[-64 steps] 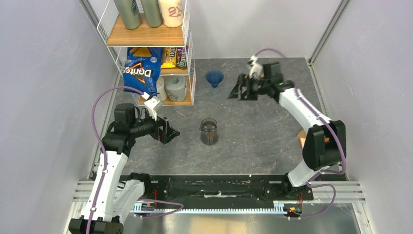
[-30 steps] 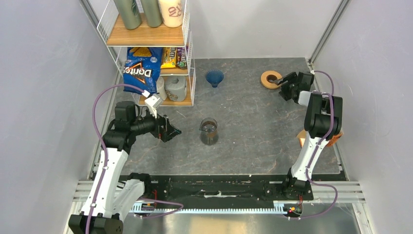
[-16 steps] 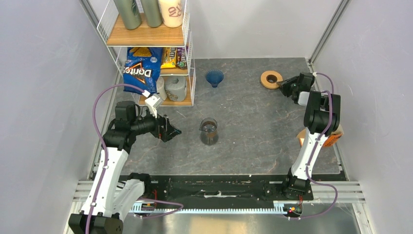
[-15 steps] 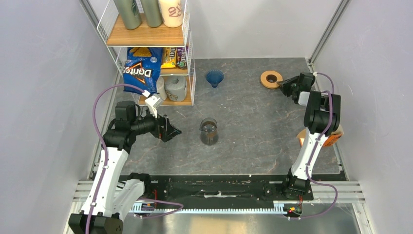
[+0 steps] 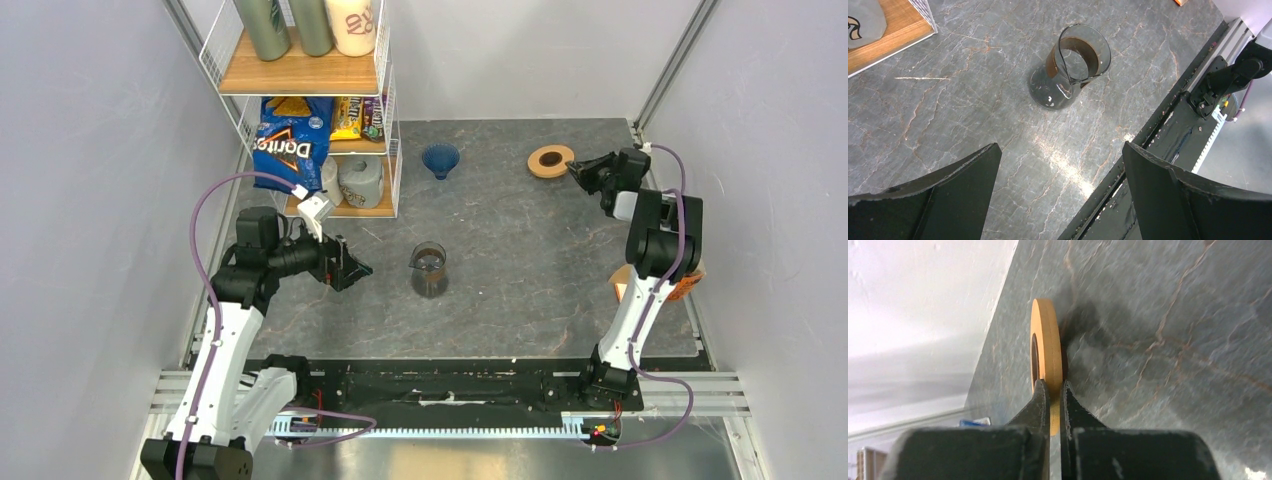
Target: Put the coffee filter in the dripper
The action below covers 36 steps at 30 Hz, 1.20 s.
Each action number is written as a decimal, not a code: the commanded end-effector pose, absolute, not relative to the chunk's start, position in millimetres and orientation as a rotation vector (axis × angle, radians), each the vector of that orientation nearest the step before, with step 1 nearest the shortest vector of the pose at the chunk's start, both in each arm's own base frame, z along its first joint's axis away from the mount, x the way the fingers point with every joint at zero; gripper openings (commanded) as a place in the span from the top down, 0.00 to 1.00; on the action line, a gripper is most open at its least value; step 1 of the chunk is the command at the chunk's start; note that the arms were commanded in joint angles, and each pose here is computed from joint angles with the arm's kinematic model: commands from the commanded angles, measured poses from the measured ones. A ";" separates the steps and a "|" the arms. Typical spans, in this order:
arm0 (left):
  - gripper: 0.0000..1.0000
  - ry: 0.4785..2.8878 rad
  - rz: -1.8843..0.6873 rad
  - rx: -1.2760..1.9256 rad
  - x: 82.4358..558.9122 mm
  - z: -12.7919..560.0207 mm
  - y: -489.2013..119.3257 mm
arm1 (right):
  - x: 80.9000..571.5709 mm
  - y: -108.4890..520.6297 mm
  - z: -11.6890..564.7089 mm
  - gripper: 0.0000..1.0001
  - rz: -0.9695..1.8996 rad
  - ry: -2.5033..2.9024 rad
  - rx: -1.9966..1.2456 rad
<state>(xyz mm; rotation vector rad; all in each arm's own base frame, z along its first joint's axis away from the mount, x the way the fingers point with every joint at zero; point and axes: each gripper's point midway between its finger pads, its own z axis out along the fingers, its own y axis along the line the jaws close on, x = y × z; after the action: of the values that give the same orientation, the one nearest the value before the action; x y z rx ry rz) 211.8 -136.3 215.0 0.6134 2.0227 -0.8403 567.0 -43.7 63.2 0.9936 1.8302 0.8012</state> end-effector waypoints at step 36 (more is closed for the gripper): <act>0.00 1.923 -0.953 0.534 198.7 250.0 -148.6 | 267.0 254.2 242.4 1.00 1.854 2.121 -0.003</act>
<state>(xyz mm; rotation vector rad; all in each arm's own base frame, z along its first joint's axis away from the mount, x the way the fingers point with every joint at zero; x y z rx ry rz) 197.8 -143.2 241.1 0.5449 1.9580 -0.9088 266.5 233.0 243.5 0.0876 2.0964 1.8247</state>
